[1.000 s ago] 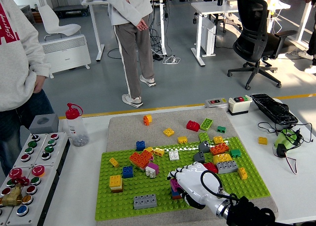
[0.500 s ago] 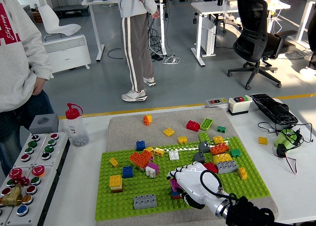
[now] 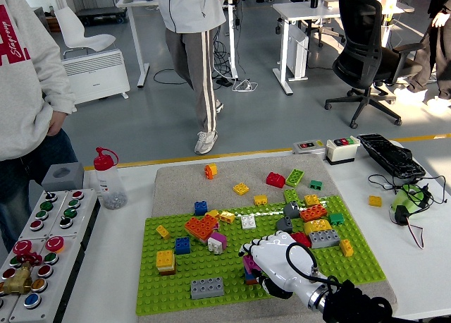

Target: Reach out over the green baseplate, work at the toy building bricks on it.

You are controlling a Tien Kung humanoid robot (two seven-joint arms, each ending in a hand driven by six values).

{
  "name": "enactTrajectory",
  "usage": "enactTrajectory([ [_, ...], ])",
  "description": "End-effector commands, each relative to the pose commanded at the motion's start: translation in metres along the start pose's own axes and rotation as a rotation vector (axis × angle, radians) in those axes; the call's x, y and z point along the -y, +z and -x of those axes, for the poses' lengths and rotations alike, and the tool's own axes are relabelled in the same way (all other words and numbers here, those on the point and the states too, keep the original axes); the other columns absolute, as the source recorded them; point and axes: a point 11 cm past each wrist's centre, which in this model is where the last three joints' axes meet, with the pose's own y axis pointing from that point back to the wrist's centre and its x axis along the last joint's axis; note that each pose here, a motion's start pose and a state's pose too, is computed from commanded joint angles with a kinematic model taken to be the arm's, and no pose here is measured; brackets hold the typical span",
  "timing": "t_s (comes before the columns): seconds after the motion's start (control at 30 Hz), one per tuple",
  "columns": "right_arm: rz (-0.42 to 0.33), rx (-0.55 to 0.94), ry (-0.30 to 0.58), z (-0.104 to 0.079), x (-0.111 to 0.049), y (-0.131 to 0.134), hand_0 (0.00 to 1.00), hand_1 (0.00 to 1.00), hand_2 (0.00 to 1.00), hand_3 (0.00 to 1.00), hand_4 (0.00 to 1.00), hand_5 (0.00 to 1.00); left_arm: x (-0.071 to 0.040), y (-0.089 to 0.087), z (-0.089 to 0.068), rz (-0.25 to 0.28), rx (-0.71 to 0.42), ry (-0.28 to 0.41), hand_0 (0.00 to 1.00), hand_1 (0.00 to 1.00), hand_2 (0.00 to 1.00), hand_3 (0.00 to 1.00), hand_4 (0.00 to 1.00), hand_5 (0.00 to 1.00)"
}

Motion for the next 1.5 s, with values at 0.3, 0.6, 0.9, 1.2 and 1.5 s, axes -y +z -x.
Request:
enactTrajectory([
  [0.3,-0.006,-0.001,0.013,-0.005,-0.002,-0.001,0.392,0.551,0.637,0.718,0.591,0.09,0.0,-0.002,0.0,-0.003,0.002,0.001,0.696,0.717,0.704,0.635,0.388,0.998],
  [0.6,-0.011,0.004,0.03,-0.01,-0.003,-0.002,0.397,0.554,0.642,0.723,0.602,0.101,0.001,-0.004,0.0,-0.007,0.004,0.001,0.695,0.717,0.705,0.635,0.387,0.998],
  [0.9,0.026,0.121,0.13,-0.037,-0.018,0.017,0.317,0.488,0.667,0.712,0.595,0.111,0.0,-0.002,-0.001,-0.003,0.001,0.002,0.696,0.717,0.704,0.635,0.387,0.998],
  [1.2,-0.036,0.268,0.201,-0.049,-0.039,0.03,0.212,0.27,0.639,0.561,0.131,0.002,0.0,0.0,-0.001,0.0,-0.003,0.002,0.694,0.716,0.704,0.634,0.387,0.998],
  [1.5,-0.113,0.289,0.137,-0.04,-0.044,0.017,0.209,0.258,0.647,0.56,0.092,0.002,0.0,0.0,-0.001,-0.001,-0.003,0.001,0.694,0.717,0.705,0.635,0.386,0.998],
])
